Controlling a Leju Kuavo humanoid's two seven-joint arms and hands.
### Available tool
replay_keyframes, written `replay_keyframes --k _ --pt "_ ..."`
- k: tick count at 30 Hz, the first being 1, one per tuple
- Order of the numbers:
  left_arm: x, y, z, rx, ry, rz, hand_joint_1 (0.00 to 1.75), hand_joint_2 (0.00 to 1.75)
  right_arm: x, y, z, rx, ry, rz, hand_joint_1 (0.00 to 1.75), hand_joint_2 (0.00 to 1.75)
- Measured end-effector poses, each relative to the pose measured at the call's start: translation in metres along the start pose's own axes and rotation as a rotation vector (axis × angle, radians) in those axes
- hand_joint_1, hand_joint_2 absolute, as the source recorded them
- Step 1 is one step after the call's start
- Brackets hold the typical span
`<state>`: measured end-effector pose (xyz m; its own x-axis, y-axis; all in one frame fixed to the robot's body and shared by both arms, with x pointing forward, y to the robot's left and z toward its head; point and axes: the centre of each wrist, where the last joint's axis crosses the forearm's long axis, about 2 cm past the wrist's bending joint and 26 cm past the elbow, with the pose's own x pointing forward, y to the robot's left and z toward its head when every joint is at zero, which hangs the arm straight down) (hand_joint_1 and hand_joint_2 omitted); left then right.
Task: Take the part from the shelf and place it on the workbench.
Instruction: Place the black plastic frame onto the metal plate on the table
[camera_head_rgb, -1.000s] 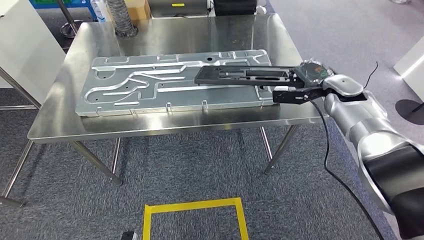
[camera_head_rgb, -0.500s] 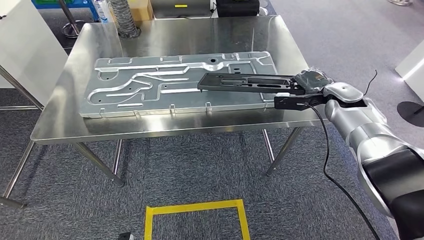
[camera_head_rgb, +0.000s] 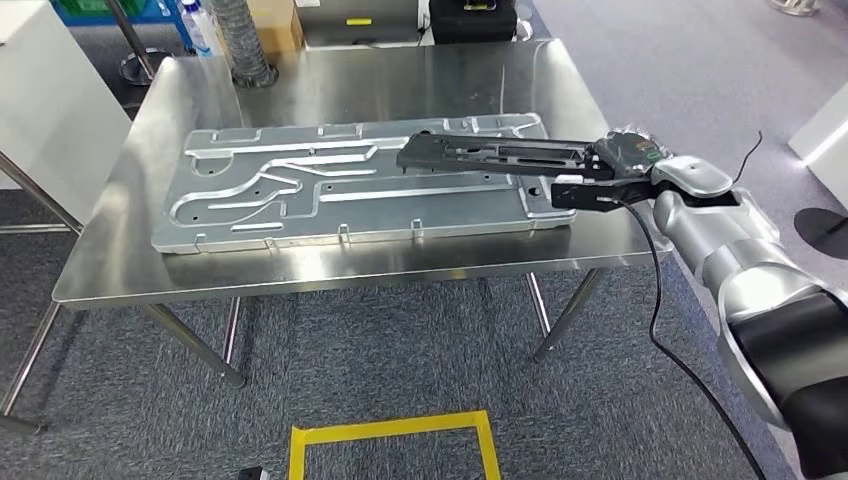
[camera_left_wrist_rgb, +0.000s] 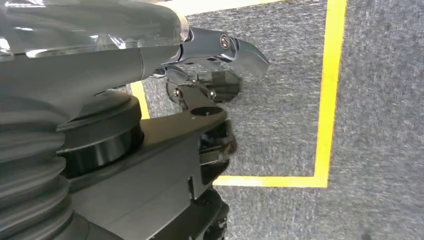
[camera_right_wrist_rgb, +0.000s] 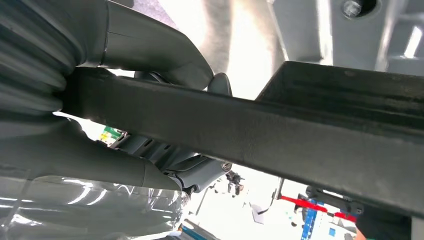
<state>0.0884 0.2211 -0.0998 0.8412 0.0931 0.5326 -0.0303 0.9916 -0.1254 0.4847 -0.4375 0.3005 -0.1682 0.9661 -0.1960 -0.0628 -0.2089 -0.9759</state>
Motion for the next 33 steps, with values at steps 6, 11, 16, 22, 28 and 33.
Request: replay_keyframes --k 6,11,16,22,28,33 --pt "0.0 0.001 0.0 0.001 0.0 0.0 0.0 1.75 -0.001 -0.001 0.0 0.0 -0.002 -0.001 1.75 1.75" --pt "-0.002 0.001 0.001 0.001 -0.002 0.0 0.0 1.75 -0.001 0.006 0.002 0.03 0.005 -0.003 1.75 1.75" --pt "0.002 0.0 -0.001 0.005 -0.021 -0.011 0.0 1.75 -0.005 0.004 0.002 0.032 0.012 -0.003 1.75 1.75" --pt "0.006 -0.001 -0.002 0.001 -0.034 -0.032 0.0 1.31 -0.006 -0.014 -0.001 -0.006 0.014 -0.002 0.0 0.0" --pt "0.005 -0.001 -0.002 0.0 -0.05 -0.019 0.0 0.0 -0.005 -0.009 0.0 -0.001 0.01 -0.017 0.0 0.0" --pt "0.006 -0.001 -0.002 0.008 -0.033 -0.012 0.0 0.0 -0.005 -0.01 -0.001 -0.008 0.01 -0.032 0.0 0.0"
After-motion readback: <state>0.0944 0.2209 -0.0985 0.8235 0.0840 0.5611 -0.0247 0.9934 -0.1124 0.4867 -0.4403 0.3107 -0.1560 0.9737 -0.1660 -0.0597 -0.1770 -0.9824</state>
